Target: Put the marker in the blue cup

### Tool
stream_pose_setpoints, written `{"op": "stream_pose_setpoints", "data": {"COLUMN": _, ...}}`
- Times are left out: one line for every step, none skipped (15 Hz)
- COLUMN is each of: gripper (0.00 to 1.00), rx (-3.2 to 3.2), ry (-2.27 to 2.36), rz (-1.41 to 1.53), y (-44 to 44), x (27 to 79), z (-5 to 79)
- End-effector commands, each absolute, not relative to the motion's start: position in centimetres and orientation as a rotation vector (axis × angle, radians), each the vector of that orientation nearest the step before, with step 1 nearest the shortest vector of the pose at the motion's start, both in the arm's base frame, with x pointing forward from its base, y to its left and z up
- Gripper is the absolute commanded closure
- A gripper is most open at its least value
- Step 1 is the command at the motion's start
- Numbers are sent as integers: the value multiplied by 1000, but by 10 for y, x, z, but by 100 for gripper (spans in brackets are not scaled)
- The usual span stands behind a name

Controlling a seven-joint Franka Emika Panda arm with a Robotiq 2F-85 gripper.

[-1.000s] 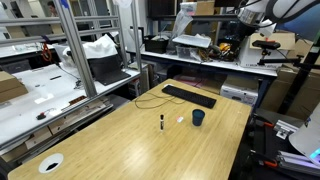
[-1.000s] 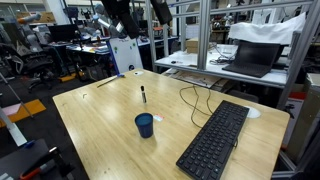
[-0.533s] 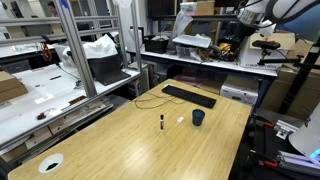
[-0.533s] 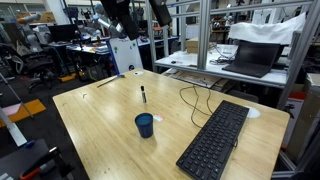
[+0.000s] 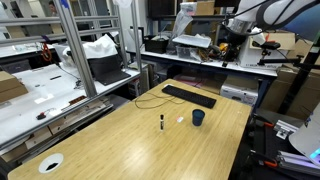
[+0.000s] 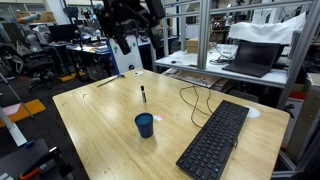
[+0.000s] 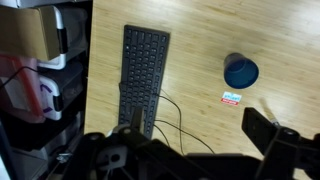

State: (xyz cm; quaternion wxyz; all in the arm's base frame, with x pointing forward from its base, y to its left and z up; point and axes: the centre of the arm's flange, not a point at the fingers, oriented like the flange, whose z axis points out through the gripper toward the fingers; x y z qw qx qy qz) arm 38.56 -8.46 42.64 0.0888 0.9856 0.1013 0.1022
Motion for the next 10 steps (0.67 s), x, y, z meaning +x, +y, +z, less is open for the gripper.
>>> {"op": "stream_pose_setpoints", "data": {"gripper": 0, "rx": 2935, "ry": 558, "rz": 313, "y": -76, "x": 411, "z": 418}}
{"op": "stream_pose_setpoints", "data": {"gripper": 0, "rx": 2932, "ry": 656, "rz": 324, "y": -68, "x": 416, "z": 414}}
{"op": "stream_pose_setpoints", "data": {"gripper": 0, "rx": 2922, "ry": 739, "rz": 327, "y": -60, "x": 422, "z": 412}}
{"op": "stream_pose_setpoints", "data": {"gripper": 0, "rx": 2909, "ry": 825, "rz": 336, "y": -48, "x": 430, "z": 409}}
{"op": "stream_pose_setpoints", "data": {"gripper": 0, "rx": 2898, "ry": 913, "rz": 336, "y": -39, "x": 435, "z": 406}}
{"op": "stream_pose_setpoints", "data": {"gripper": 0, "rx": 2884, "ry": 1001, "rz": 333, "y": -27, "x": 443, "z": 402}}
{"op": "stream_pose_setpoints", "data": {"gripper": 0, "rx": 2872, "ry": 1079, "rz": 330, "y": -16, "x": 450, "z": 399}}
{"op": "stream_pose_setpoints", "data": {"gripper": 0, "rx": 2857, "ry": 1151, "rz": 323, "y": -4, "x": 457, "z": 395}}
{"op": "stream_pose_setpoints", "data": {"gripper": 0, "rx": 2846, "ry": 1215, "rz": 316, "y": 8, "x": 465, "z": 390}}
{"op": "stream_pose_setpoints", "data": {"gripper": 0, "rx": 2828, "ry": 1270, "rz": 303, "y": 18, "x": 474, "z": 385}}
